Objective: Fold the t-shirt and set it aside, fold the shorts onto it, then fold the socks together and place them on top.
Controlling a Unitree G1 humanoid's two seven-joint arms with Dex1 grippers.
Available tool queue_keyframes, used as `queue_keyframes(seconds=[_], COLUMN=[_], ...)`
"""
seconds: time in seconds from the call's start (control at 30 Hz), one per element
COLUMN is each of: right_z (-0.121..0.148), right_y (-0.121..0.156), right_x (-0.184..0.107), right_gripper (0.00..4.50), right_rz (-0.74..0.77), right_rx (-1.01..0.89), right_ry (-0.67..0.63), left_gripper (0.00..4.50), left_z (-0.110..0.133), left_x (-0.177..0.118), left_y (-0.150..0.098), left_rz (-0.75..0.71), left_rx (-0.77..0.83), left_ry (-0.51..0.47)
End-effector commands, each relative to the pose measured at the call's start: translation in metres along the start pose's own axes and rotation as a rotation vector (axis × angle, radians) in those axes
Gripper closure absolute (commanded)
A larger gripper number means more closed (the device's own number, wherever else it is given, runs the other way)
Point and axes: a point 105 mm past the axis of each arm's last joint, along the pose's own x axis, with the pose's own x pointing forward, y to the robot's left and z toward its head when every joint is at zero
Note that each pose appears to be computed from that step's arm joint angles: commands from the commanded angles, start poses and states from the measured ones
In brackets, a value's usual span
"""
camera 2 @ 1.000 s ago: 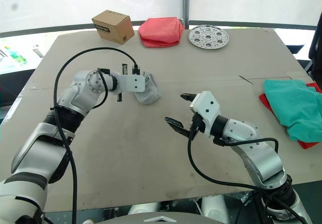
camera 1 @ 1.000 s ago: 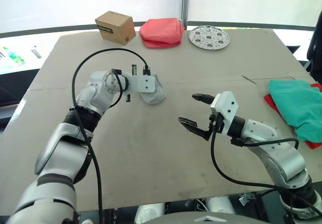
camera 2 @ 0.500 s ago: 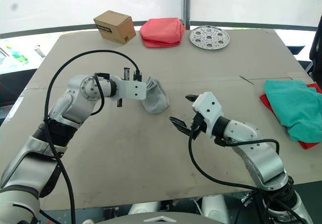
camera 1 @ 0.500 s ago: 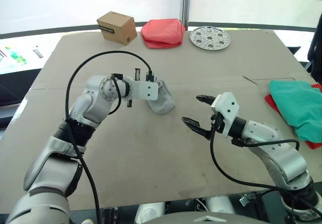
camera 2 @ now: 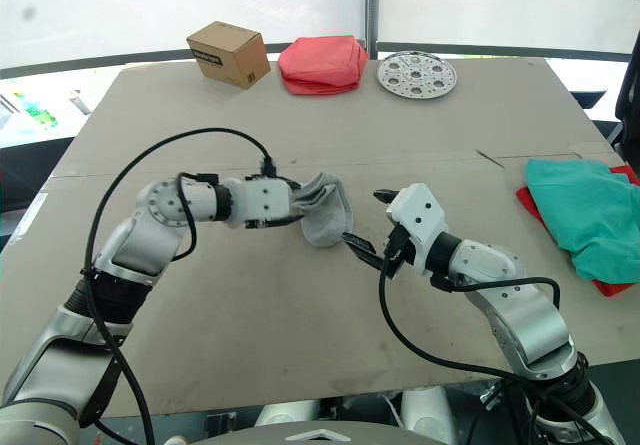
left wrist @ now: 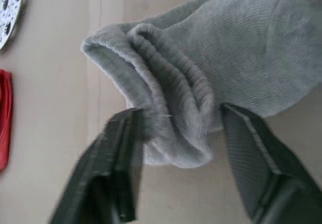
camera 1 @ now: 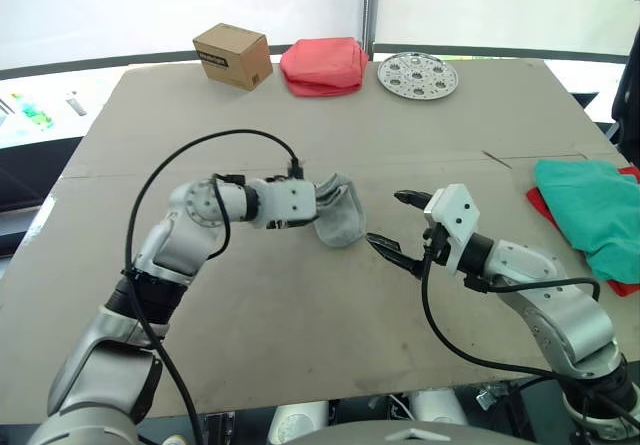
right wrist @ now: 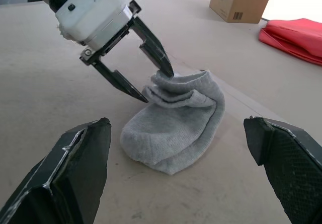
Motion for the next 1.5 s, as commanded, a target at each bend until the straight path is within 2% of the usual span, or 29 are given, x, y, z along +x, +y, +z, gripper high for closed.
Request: queue_keyframes(seconds=[0.03,0.2,0.37,0.47,0.5,0.57,0.7,0.83,1.03,1.3,1.5], right_z=[0.009,0.01,0.01,0.01,0.01,0.009,0.009,0.01,0.01,0.009,0.009], right_y=[-0.001,0.0,0.001,0.002,0.002,0.001,0.0,0.0,-0.001,-0.002,0.001], right_x=[-0.004,-0.004,-0.005,-0.007,-0.009,-0.012,-0.013,-0.014,-0.019,-0.021,-0.022], right_gripper=[0.0,0.0,0.0,0.0,0.0,0.0,0.0,0.0,0.0,0.0,0.0], right_rz=[-0.003,0.002,0.006,0.006,0.003,-0.005,-0.025,-0.04,-0.069,-0.085,-0.096], right_rx=[-0.021,-0.022,-0.02,-0.018,-0.017,-0.016,-0.015,-0.015,-0.025,-0.017,-0.008], right_ry=[-0.035,-0.037,-0.035,-0.031,-0.029,-0.025,-0.02,-0.019,-0.007,-0.005,-0.006], left_gripper=[1.94,1.94,1.94,1.31,0.78,0.05,0.05,0.05,0.05,0.05,0.05], left_z=[-0.003,-0.012,-0.03,-0.051,-0.052,-0.053,-0.052,-0.044,-0.049,-0.043,-0.029], left_x=[-0.035,-0.044,-0.029,-0.01,-0.004,0.006,0.029,0.041,0.034,0.053,0.077], left_y=[-0.001,0.002,0.016,0.025,0.028,0.032,0.032,0.039,0.062,0.054,0.043], left_rz=[-0.123,-0.134,-0.046,0.033,0.053,0.075,0.095,0.089,0.127,0.043,-0.023], left_rx=[-0.45,-0.636,-0.87,-0.992,-1.022,-1.057,-1.05,-1.107,-1.099,-1.086,-0.951], left_ry=[-0.25,-0.357,-0.439,-0.392,-0.39,-0.374,-0.312,-0.336,-0.301,-0.196,-0.113])
